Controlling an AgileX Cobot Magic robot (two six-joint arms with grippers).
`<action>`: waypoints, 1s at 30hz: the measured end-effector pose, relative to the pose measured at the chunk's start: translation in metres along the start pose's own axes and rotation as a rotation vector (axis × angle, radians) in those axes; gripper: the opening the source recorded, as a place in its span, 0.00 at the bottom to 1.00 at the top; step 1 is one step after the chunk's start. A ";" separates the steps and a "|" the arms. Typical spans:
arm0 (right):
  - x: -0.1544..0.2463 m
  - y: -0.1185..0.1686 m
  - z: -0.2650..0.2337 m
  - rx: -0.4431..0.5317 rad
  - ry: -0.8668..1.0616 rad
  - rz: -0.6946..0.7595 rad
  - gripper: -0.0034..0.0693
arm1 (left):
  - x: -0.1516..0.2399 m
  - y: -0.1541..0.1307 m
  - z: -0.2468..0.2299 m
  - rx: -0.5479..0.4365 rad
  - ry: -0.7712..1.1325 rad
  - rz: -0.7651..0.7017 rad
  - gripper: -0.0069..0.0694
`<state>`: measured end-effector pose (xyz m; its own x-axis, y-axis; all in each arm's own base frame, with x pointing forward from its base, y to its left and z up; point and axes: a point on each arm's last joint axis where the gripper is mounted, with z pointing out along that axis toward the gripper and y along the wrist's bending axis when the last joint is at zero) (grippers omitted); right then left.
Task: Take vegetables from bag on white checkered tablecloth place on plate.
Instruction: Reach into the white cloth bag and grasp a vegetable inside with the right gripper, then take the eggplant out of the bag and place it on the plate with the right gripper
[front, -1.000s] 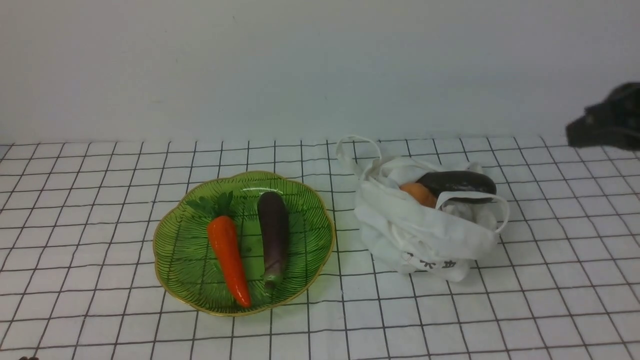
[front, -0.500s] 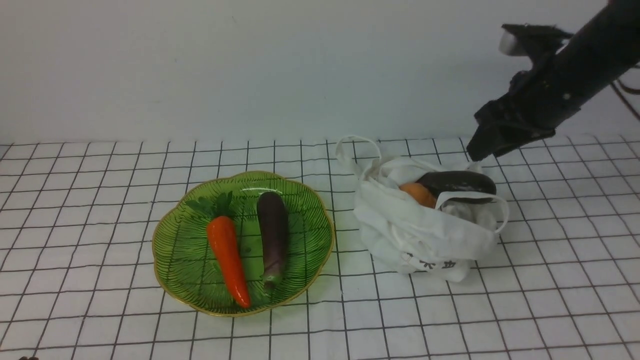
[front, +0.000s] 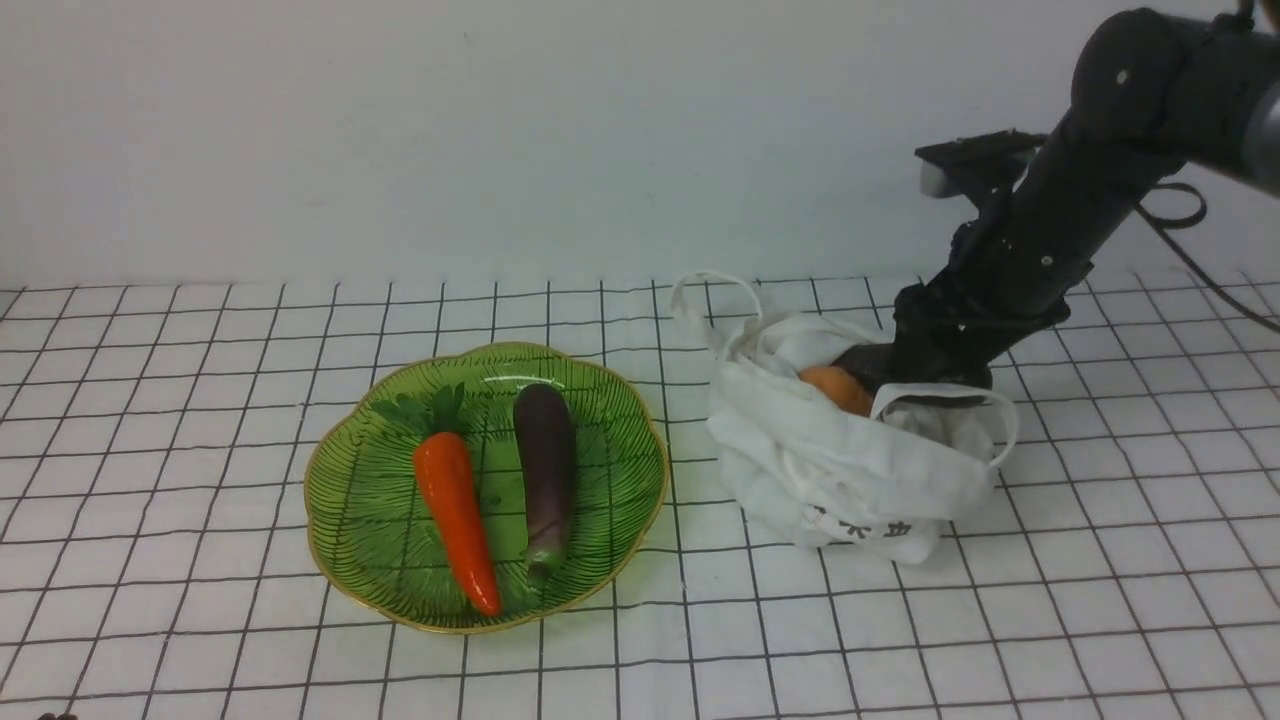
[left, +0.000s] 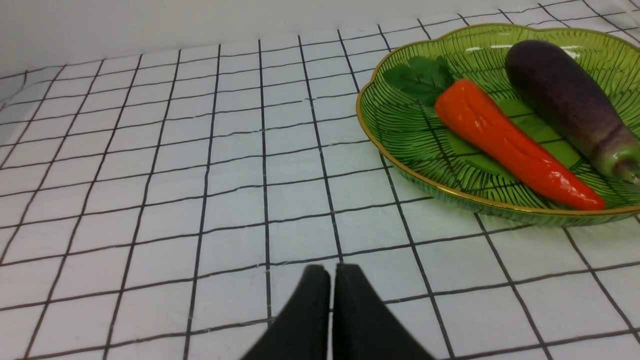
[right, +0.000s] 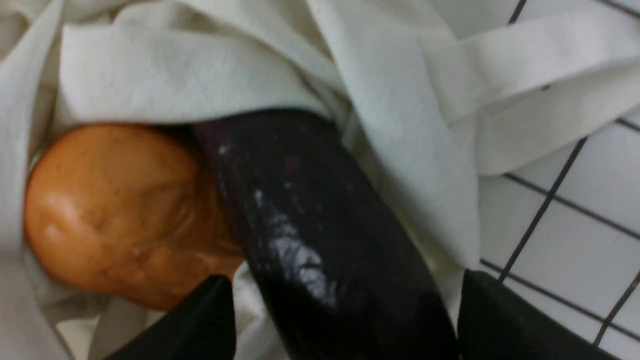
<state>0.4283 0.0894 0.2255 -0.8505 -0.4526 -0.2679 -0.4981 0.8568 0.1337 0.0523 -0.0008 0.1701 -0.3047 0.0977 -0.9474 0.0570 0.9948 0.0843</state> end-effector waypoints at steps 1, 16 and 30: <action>0.000 0.000 0.000 -0.001 0.001 0.000 0.79 | 0.000 0.000 0.000 0.000 0.000 0.000 0.08; 0.001 0.000 -0.007 0.019 0.004 0.078 0.59 | 0.000 0.000 0.000 0.000 0.000 0.000 0.08; 0.011 0.027 -0.109 0.067 -0.210 0.147 0.59 | 0.000 0.000 0.000 0.000 0.000 0.000 0.08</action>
<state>0.3871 0.0811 0.3305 -0.8556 -0.2672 -0.4433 -0.3537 0.9271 0.1238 0.0523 -0.0008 0.1701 -0.3047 0.0977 -0.9474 0.0570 0.9948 0.0843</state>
